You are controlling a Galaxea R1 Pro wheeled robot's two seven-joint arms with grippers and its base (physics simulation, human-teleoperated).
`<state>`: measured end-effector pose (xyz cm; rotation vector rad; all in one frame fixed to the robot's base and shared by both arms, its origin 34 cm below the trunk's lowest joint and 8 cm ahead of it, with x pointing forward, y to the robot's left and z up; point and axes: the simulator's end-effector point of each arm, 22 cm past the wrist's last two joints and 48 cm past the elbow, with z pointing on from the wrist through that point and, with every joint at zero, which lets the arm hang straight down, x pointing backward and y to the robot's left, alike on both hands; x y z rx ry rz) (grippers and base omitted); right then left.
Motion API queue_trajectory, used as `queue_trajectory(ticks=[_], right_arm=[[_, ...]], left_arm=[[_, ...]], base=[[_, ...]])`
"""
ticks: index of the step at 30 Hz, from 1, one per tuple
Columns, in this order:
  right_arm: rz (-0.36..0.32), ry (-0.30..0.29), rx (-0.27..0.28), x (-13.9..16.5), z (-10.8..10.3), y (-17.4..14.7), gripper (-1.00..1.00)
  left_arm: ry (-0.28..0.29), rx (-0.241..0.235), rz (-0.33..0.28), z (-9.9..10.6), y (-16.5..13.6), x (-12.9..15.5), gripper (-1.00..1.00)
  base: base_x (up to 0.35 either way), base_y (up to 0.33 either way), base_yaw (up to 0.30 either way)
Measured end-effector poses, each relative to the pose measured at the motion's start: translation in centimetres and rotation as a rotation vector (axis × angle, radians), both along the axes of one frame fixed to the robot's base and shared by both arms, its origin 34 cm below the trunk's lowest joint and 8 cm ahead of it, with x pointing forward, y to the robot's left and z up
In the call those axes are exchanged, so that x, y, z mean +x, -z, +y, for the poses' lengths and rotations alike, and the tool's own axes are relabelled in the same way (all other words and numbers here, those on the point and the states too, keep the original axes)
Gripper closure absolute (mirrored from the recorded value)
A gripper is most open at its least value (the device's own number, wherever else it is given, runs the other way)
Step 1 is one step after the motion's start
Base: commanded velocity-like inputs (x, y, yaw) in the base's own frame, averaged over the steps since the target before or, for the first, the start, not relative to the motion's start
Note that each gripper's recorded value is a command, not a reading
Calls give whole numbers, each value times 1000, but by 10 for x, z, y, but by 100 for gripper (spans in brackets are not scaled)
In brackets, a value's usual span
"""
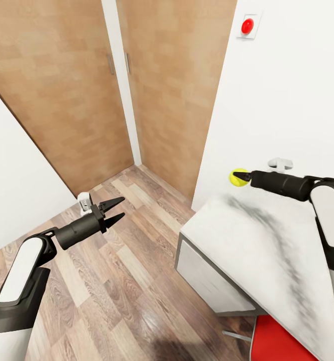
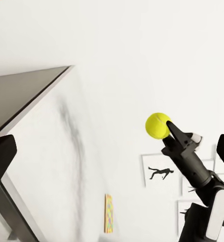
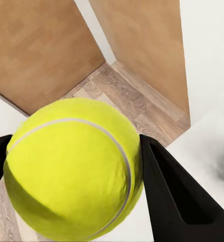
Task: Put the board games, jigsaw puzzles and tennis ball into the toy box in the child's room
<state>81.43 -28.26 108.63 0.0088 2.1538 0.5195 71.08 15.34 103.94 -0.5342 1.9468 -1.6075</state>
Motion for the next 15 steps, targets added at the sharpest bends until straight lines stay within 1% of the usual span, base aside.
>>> queue_trajectory(ticks=[2, 3, 4, 5, 10, 15], right_arm=[[-11, 6, -1, 0, -7, -6, 100], [-13, 5, 0, 0, -7, -7, 100], [-19, 12, -7, 0, -14, -11, 100], [-22, 14, -9, 0, -17, -13, 100], [-31, 22, -21, -2, -27, -20, 100], [-37, 25, -26, -4, -31, -25, 100]], left_arm=[[0, 0, -1, 0, -1, 0, -100], [0, 0, -2, 0, -2, 0, -100], [0, 2, -2, 0, -2, 0, -100], [-1, 4, -3, 0, -2, 0, -100], [-2, 14, -9, 1, -5, 0, -100], [-3, 18, -17, 1, -9, -1, -100]], base=[[0, 0, 0], [0, 0, 0], [0, 0, 0], [0, 0, 0], [0, 0, 0], [0, 0, 0]])
